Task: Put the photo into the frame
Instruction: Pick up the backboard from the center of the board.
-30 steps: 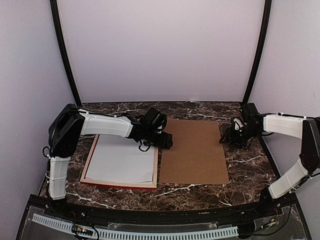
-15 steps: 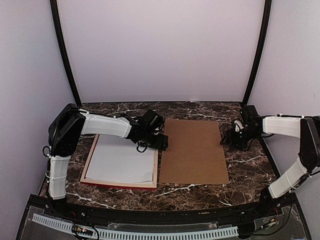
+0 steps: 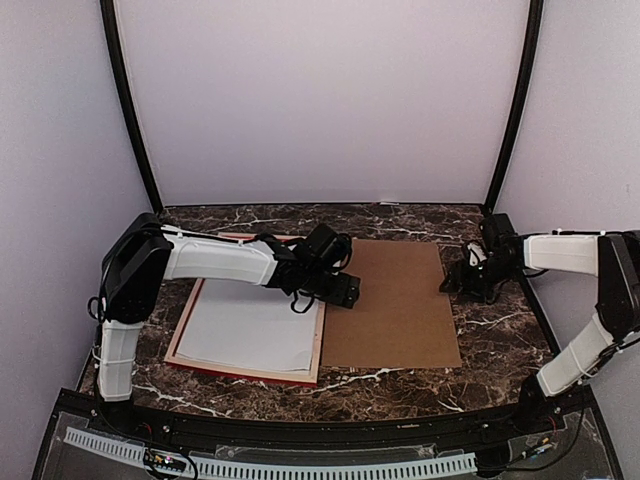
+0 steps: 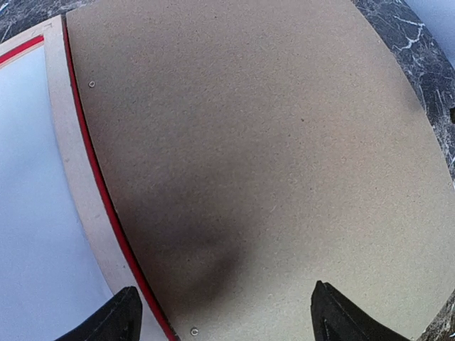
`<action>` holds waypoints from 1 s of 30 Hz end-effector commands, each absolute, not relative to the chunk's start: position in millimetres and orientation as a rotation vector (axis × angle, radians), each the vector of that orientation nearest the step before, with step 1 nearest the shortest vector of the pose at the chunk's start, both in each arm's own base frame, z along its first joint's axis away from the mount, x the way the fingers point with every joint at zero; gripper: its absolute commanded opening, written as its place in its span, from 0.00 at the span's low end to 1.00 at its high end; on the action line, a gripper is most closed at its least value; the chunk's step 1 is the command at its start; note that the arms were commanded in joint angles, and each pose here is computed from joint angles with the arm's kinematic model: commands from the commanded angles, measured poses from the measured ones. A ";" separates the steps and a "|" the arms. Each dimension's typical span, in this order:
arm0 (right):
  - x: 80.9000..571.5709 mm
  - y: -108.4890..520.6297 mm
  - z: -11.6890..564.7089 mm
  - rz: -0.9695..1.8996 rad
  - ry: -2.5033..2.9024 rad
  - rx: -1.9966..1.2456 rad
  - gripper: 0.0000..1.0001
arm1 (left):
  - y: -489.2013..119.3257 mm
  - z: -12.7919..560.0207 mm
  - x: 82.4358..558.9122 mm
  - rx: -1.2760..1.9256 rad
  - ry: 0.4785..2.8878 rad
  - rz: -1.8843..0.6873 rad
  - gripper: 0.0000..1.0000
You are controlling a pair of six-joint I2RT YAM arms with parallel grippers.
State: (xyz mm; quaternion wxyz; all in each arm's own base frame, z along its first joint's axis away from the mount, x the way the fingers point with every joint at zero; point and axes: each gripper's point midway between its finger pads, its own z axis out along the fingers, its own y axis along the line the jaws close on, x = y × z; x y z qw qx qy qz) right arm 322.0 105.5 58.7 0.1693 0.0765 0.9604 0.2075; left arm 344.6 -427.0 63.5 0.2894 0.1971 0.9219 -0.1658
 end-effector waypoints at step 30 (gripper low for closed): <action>323.7 104.1 57.6 0.590 2.709 0.185 0.60 | -438.5 39.9 346.8 0.554 2.521 -0.374 0.85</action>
